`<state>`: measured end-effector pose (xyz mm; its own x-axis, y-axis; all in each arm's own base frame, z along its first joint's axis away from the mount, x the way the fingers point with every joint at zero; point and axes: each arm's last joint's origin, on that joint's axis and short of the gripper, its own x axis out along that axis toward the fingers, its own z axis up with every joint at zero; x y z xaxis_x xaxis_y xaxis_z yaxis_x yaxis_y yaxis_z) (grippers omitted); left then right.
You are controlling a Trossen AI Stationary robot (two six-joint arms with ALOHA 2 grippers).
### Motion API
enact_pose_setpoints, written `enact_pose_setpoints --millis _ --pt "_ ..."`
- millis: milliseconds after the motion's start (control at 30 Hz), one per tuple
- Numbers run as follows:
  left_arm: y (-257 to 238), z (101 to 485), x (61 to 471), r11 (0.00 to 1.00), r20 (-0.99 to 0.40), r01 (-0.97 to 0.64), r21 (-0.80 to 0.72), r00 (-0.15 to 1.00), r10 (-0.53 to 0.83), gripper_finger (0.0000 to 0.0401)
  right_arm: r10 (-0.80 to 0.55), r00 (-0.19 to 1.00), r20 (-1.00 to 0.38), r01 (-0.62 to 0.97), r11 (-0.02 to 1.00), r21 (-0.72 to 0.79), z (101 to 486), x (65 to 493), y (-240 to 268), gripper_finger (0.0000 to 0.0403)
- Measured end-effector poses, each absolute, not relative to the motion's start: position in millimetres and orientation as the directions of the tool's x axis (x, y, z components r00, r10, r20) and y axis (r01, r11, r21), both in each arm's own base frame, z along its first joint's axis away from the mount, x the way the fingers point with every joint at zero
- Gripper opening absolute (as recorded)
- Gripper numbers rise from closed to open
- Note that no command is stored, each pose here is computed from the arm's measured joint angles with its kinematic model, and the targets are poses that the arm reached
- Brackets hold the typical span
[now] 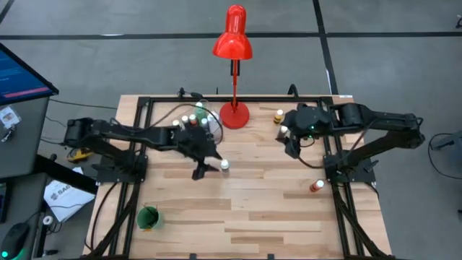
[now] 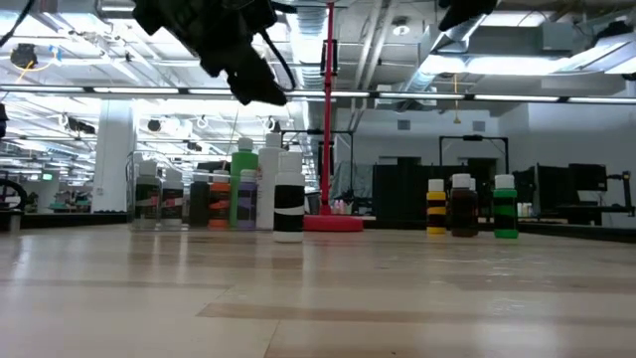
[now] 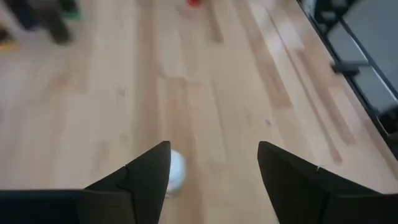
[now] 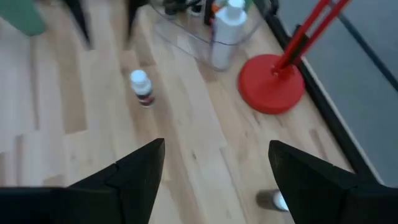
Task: Pick & Place Paint Supplies
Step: Put the white paint bottle into the transparent bin
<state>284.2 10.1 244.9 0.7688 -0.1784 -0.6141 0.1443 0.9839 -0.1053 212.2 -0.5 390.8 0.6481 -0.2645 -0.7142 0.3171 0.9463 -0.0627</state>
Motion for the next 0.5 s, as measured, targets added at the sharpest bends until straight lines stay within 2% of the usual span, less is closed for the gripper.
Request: enact_pose_setpoints --millis 500 --pt "14.2 211.3 309.5 0.992 -0.652 0.102 -0.073 0.748 -0.125 0.0231 -0.286 0.569 -0.771 0.310 0.943 -0.121 375.9 227.2 -0.4 0.0283"
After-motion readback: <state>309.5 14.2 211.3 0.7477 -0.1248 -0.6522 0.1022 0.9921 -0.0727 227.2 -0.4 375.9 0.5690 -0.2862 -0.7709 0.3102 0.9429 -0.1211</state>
